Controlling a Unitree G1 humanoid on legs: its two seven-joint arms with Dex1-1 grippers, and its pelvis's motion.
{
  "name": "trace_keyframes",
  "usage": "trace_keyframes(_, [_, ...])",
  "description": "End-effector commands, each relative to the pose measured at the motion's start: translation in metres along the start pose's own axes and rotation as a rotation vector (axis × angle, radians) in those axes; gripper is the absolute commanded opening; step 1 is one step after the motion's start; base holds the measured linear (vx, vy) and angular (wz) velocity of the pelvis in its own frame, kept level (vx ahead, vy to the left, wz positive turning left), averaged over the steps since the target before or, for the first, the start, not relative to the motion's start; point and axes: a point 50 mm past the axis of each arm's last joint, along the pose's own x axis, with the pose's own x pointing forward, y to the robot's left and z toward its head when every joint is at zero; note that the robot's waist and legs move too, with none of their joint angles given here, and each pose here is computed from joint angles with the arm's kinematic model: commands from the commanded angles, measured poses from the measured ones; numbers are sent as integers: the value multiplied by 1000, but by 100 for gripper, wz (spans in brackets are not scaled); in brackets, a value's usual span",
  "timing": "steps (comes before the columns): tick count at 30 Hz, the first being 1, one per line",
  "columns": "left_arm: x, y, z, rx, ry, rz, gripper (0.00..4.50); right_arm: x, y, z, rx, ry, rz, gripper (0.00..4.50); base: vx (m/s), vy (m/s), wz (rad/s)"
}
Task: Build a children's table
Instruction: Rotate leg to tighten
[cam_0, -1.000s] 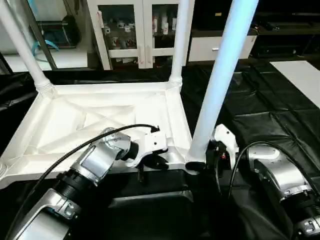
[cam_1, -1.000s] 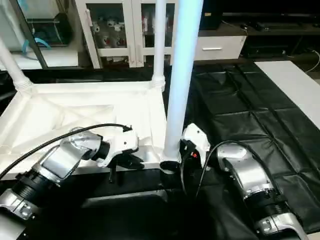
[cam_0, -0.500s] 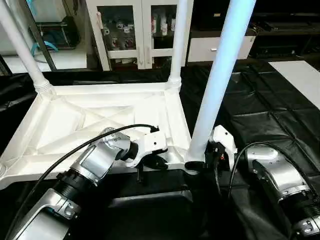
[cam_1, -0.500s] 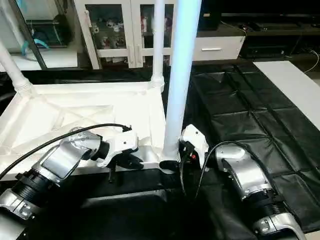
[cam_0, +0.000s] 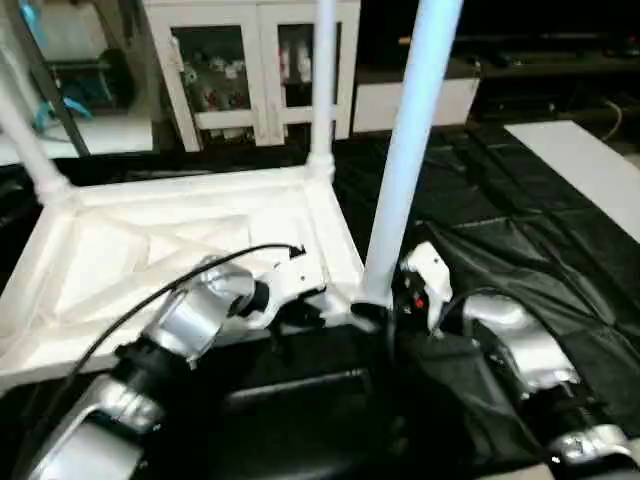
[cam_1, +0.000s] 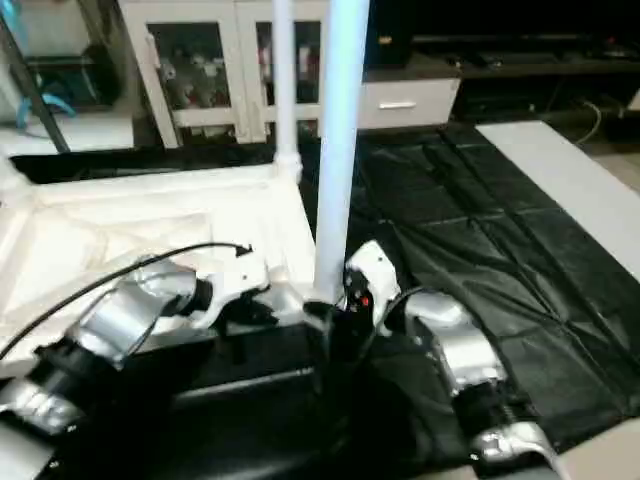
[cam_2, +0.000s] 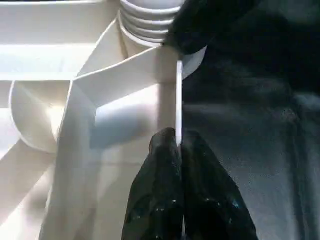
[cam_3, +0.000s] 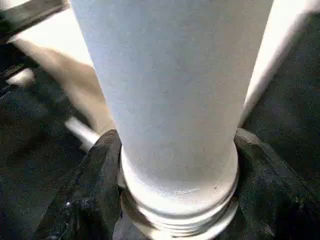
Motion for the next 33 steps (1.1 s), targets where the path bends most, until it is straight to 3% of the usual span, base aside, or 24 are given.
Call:
trace_keyframes(1, [23,-16,-16,-80,54,-43,0,11,1,7,4,-8,-77,272,0,0,0])
trace_keyframes(7, [36,-3,-3,-157,0,155,0,35,1,5,59,14,-328,271,0,0,0])
trace_keyframes(8, [41,4,2,-175,-28,257,0,41,0,4,115,18,-447,271,0,0,0])
trace_keyframes(12, [46,11,11,-198,-68,375,0,47,-4,2,197,34,-648,270,-10,14,0])
trace_keyframes(15, [48,13,13,-194,-75,419,0,50,-5,5,181,42,-706,270,0,0,0])
trace_keyframes(20, [48,15,12,-190,-76,417,0,53,-4,15,156,-16,-693,270,41,18,-7])
trace_keyframes(23, [47,16,10,-178,-69,417,0,52,-2,19,93,-40,-647,270,19,-10,12])
trace_keyframes(24, [47,16,9,-172,-64,408,0,50,-3,20,83,-51,-649,326,0,0,0])
trace_keyframes(26, [46,16,6,-155,-52,390,0,45,-5,22,57,-69,-633,326,0,0,0])
trace_keyframes(27, [45,16,5,-145,-45,382,0,42,-6,24,54,-82,-634,356,0,0,0])
trace_keyframes(30, [41,18,2,-142,-44,374,0,35,-9,28,34,-96,-594,377,0,0,0])
trace_keyframes(33, [37,16,-4,-124,-41,315,0,19,-15,36,-23,-74,-415,399,0,0,0])
